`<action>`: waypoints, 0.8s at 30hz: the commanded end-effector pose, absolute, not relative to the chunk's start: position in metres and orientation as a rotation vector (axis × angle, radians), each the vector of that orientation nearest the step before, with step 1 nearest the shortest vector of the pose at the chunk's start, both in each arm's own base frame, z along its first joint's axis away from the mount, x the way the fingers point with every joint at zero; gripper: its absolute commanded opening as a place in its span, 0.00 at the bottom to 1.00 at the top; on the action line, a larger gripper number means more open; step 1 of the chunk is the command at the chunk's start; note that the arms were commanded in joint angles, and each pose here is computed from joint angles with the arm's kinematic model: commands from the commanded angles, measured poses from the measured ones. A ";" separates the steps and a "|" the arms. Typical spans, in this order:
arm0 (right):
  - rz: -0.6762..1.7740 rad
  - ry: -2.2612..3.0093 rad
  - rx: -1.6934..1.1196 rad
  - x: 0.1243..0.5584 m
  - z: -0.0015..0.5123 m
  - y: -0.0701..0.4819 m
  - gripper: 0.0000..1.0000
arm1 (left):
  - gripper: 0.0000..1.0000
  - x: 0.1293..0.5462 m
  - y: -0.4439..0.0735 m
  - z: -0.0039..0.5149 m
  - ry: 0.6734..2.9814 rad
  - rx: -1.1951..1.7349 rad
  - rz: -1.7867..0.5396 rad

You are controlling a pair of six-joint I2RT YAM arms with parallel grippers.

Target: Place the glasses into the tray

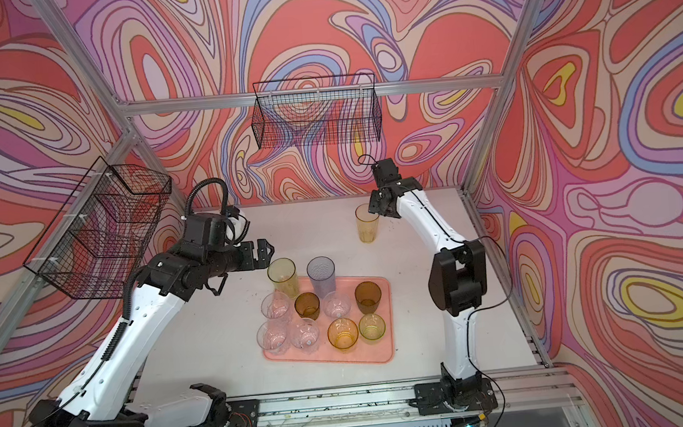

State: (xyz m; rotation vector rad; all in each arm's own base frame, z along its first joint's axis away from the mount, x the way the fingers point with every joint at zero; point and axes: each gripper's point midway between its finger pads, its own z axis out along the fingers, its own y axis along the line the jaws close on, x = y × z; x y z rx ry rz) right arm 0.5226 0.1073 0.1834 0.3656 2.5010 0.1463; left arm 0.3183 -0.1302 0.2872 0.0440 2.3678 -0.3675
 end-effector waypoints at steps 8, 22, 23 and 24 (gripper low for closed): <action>0.153 2.493 0.405 0.541 0.163 0.105 0.38 | 1.00 0.309 -0.124 0.280 2.404 -0.013 -0.366; 0.179 2.505 0.368 0.536 0.158 0.108 0.26 | 1.00 0.305 -0.120 0.253 2.441 -0.065 -0.351; 0.184 2.507 0.363 0.535 0.158 0.110 0.25 | 1.00 0.305 -0.119 0.252 2.439 -0.069 -0.350; 0.188 2.508 0.360 0.535 0.158 0.110 0.24 | 1.00 0.306 -0.119 0.251 2.437 -0.076 -0.349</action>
